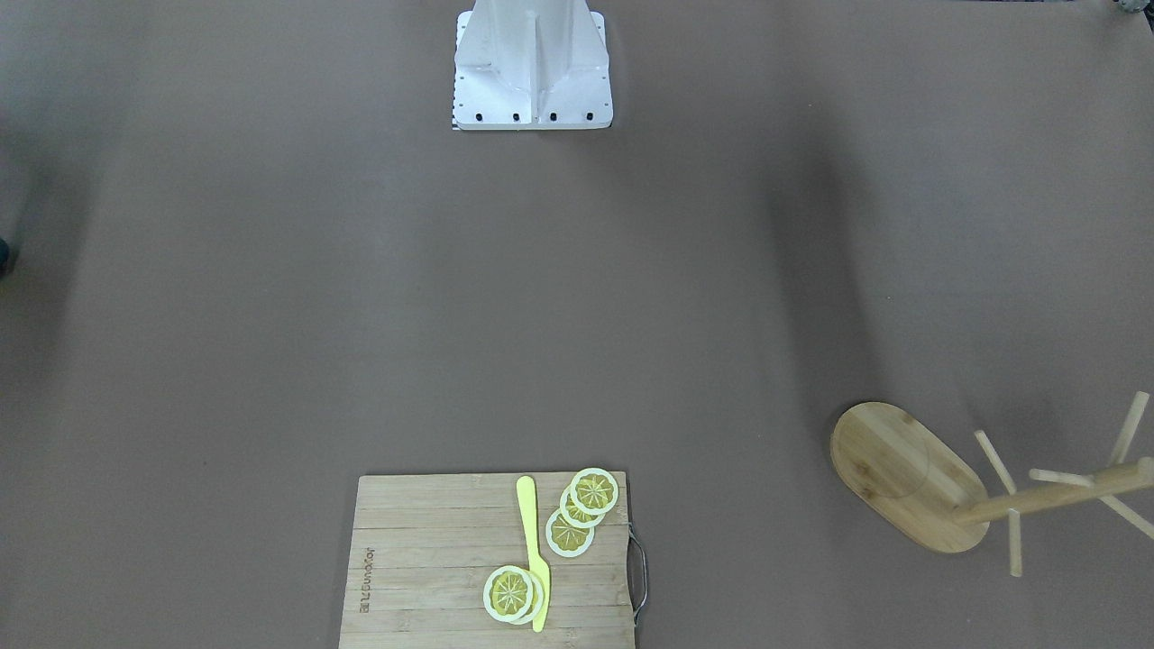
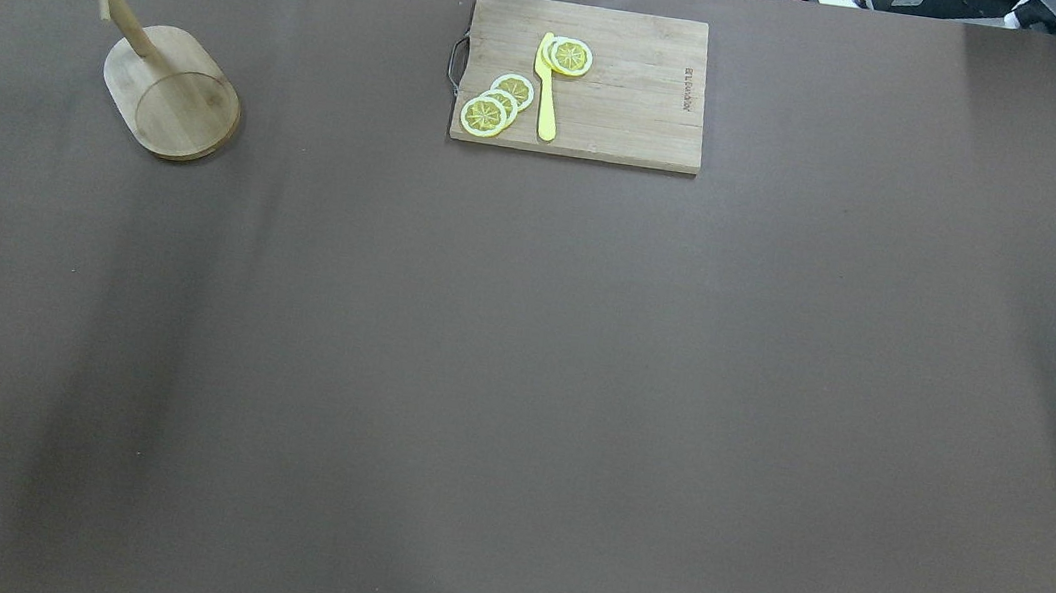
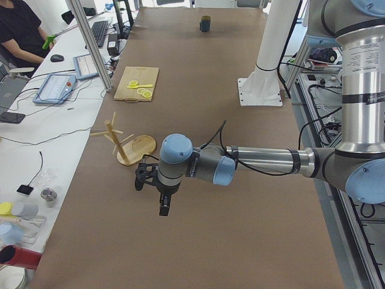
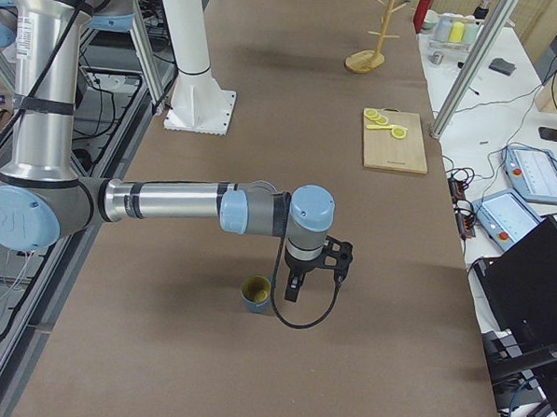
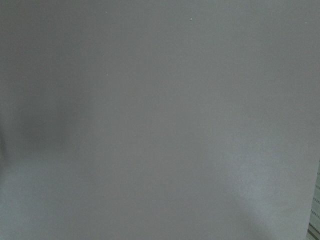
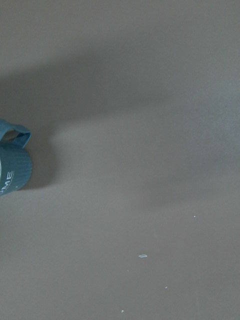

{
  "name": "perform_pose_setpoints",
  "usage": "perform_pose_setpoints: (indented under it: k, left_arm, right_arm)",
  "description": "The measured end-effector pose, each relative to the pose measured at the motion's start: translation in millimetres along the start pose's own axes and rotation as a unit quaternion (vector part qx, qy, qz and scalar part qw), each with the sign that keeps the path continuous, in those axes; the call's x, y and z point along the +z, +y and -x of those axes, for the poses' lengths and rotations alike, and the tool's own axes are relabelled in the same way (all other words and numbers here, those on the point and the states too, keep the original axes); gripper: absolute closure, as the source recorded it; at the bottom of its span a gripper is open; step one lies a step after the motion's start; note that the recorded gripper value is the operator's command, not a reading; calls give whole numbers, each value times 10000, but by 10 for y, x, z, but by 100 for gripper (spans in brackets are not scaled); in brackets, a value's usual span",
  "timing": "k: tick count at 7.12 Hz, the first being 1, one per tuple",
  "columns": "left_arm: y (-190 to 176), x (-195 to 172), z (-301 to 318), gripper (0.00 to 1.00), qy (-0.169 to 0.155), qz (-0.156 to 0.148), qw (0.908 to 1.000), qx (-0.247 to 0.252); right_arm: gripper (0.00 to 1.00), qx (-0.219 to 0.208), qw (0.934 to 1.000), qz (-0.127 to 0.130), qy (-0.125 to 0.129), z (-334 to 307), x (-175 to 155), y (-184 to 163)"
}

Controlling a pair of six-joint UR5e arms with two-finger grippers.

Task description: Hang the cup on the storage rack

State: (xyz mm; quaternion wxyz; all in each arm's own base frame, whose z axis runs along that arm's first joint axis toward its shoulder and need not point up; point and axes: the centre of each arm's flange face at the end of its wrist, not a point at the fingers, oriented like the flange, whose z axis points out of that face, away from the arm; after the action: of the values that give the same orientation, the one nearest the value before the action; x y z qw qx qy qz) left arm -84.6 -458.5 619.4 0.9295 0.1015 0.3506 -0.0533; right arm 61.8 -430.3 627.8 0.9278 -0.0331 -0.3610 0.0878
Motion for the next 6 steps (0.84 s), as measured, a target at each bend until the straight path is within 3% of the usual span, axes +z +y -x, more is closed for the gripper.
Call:
perform_pose_setpoints:
  k: [2, 4, 6]
  left_arm:
    - [0, 0, 0, 2, 0, -1, 10000, -10]
    - [0, 1, 0, 2, 0, 0, 10000, -21]
    - [3, 8, 8, 2, -2, 9, 10000, -38]
  right_arm:
    - [0, 260, 9997, -36, -18, -207, 123, 464]
    - [0, 763, 9968, -75, -232, -390, 266, 876]
    - [0, 1353, 9896, -241, -423, -420, 296, 982]
